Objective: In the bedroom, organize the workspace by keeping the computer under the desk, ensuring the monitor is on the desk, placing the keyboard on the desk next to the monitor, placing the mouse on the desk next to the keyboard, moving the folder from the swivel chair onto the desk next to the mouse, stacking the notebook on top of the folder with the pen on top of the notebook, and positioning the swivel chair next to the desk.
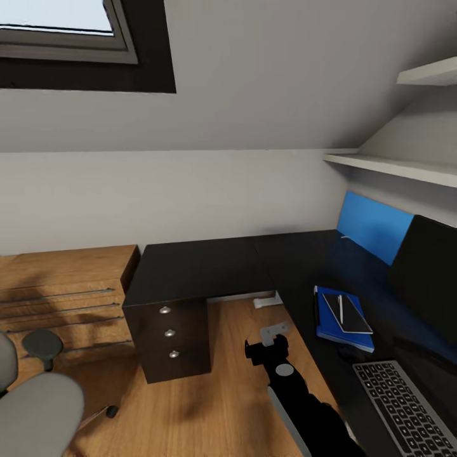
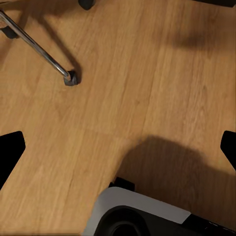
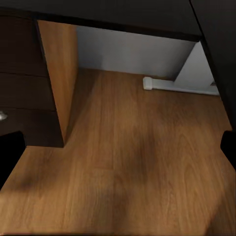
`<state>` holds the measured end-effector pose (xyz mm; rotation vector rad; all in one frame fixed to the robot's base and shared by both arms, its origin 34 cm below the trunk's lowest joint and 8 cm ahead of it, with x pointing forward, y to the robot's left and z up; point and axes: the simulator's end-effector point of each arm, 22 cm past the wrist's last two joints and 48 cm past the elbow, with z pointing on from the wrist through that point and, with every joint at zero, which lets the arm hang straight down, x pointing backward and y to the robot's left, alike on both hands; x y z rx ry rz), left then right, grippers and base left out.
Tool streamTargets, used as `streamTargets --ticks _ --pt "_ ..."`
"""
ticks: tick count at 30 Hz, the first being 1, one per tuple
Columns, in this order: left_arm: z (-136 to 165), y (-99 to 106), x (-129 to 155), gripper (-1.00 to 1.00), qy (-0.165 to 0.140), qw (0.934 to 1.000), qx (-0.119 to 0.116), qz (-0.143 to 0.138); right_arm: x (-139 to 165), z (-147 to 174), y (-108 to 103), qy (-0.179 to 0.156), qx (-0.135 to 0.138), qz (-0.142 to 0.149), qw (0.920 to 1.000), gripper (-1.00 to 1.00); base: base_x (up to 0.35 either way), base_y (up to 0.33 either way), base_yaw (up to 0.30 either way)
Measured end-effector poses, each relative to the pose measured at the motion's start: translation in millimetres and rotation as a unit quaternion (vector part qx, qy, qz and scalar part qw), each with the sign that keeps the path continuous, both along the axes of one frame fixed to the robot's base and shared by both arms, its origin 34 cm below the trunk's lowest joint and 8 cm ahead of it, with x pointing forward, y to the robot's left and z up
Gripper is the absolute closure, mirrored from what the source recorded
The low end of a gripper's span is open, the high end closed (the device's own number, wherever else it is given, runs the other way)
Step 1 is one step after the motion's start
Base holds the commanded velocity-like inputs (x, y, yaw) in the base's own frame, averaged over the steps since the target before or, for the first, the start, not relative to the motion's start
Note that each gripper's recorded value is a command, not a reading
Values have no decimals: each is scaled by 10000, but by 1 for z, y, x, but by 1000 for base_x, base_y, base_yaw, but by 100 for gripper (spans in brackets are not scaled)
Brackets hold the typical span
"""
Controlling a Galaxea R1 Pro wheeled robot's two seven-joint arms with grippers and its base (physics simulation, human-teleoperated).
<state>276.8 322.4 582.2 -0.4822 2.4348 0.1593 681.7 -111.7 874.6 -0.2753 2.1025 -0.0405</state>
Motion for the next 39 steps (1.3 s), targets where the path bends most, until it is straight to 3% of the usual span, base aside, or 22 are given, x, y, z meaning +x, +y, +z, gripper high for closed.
streamTargets --ticks 10,12,14,15,17,20,26,31,39 --pt "0 -1 0 -100 -8 10000 -13 -11 -11 -39 3 134 -49 39 9999 -100 -13 0 0" --pt "0 -1 -3 -100 65 10000 -40 9 -41 -104 -1 575 -146 -15 9982 -100 0 0 0" --pt "0 -2 -6 -100 165 9998 -85 22 -57 -126 -1 726 -169 -19 9972 -100 0 0 0" --pt "-2 0 2 -100 289 9994 -178 62 -61 -124 23 83 273 0 9996 -100 0 0 0" --pt "0 1 5 -100 285 9994 -188 76 -131 -199 -12 847 -133 -83 9963 -100 0 0 0" --pt "3 -1 7 -100 297 9993 -222 85 -148 -204 -17 754 -108 -92 9971 -100 0 0 0" --pt "8 -22 12 -100 352 9986 -398 63 -174 -213 -34 888 -180 -137 9958 -100 0 0 58" --pt "14 -26 36 -100 468 9972 -586 44 -187 -213 -31 989 -56 85 9950 -100 0 0 76" --pt "35 -22 65 -100 233 9980 -582 25 -188 -202 -31 963 -22 154 9952 -100 0 0 39"
